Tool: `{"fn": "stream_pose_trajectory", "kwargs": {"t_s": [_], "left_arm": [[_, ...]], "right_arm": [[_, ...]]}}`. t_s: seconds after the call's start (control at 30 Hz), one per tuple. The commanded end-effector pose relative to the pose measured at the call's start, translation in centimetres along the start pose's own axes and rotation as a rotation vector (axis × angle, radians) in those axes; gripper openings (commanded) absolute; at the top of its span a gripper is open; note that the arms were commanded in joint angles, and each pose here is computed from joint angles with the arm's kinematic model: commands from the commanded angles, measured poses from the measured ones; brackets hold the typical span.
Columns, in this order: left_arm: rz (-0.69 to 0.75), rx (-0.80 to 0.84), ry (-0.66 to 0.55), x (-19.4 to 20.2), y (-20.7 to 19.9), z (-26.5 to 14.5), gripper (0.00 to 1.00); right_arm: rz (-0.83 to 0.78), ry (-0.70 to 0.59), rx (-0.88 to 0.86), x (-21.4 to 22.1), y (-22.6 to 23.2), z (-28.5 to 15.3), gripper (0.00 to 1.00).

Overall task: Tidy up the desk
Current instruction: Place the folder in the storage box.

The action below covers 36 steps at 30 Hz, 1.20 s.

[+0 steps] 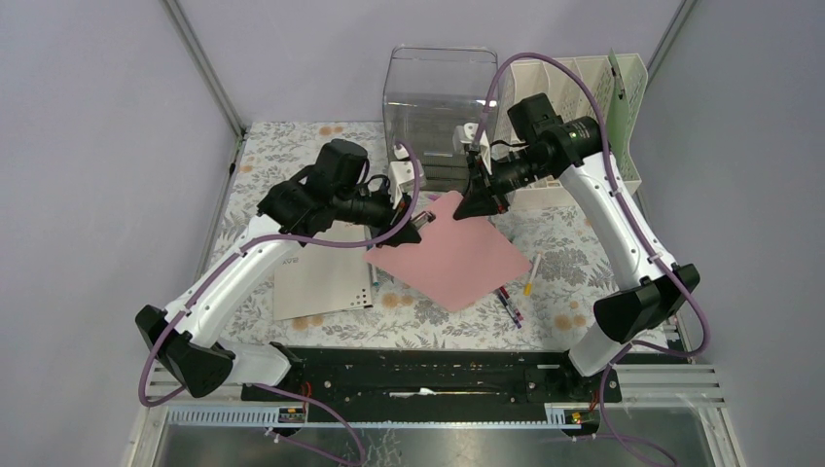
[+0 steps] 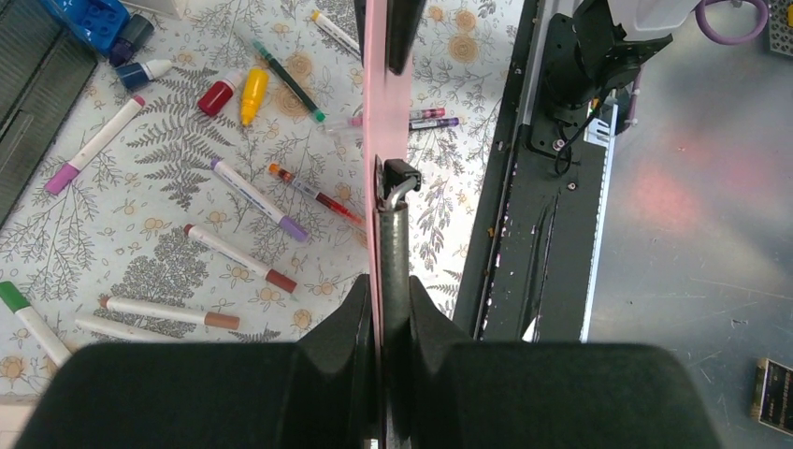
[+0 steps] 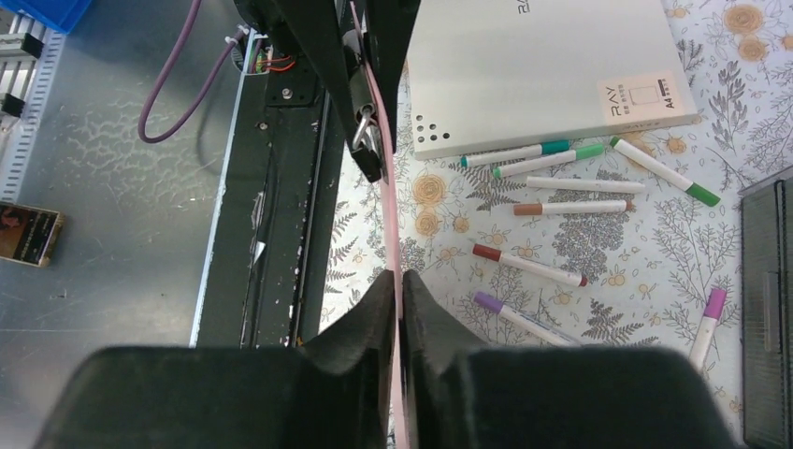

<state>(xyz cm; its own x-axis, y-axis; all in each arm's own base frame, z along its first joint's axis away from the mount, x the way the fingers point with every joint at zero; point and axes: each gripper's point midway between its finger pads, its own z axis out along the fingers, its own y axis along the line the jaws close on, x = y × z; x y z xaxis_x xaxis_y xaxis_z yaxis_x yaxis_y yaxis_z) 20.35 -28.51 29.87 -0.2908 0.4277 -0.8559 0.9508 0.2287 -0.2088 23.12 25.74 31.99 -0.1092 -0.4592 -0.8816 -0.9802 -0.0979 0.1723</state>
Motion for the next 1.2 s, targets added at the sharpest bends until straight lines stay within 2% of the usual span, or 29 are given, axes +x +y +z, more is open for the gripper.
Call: {"fn": "stream_pose_trajectory", "kwargs": {"t_s": [0.0, 0.03, 0.1, 0.13, 0.17, 0.27, 0.33, 0.43, 0.53, 0.67, 0.9, 1.17], "left_arm": [[0.086, -0.043, -0.086, -3.2, 0.6, -0.7, 0.00], [0.084, -0.050, -0.086, -3.2, 0.7, -0.8, 0.00], [0.074, -0.083, -0.095, -3.4, 1.1, -1.0, 0.01], [0.064, -0.107, -0.106, -3.7, 1.4, -1.1, 0.09], [0.042, -0.150, -0.134, -4.2, 1.9, -1.4, 0.25], [0.025, -0.234, -0.212, -4.6, 2.5, -2.3, 0.58], [0.021, -0.293, -0.298, -5.3, 2.7, -3.4, 0.76], [0.010, -0.399, -0.450, -6.2, 2.7, -6.1, 0.97], [-0.017, -0.504, -0.573, -6.5, 3.0, -8.7, 0.99], [-0.080, -0.622, -0.663, -5.7, 3.8, -11.1, 0.99], [-0.198, -0.733, -0.722, -2.9, 5.5, -11.8, 0.99], [-0.225, -0.800, -0.756, -1.5, 6.0, -12.9, 0.99]], "right_arm": [[0.012, -0.020, -0.035, -1.0, 1.3, 0.0, 0.04], [0.023, -0.015, -0.027, -1.0, 1.2, -0.1, 0.00], [0.053, -0.006, -0.009, -1.2, 1.0, -0.3, 0.00], [0.062, -0.002, -0.001, -1.2, 1.0, -0.4, 0.00], [0.071, 0.002, 0.009, -1.3, 1.0, -0.5, 0.00], [0.099, -0.010, 0.038, -1.5, 1.1, -1.2, 0.00], [0.116, -0.033, 0.071, -1.7, 0.8, -1.9, 0.00], [0.136, -0.063, 0.127, -1.8, 0.4, -3.6, 0.00], [0.159, -0.086, 0.194, -1.4, -0.1, -5.7, 0.00], [0.183, -0.122, 0.329, -1.0, -1.5, -9.4, 0.00], [0.210, -0.284, 0.674, -1.9, -4.9, -20.5, 0.00], [0.185, -0.432, 1.053, -2.9, -7.0, -32.1, 0.00]]}}
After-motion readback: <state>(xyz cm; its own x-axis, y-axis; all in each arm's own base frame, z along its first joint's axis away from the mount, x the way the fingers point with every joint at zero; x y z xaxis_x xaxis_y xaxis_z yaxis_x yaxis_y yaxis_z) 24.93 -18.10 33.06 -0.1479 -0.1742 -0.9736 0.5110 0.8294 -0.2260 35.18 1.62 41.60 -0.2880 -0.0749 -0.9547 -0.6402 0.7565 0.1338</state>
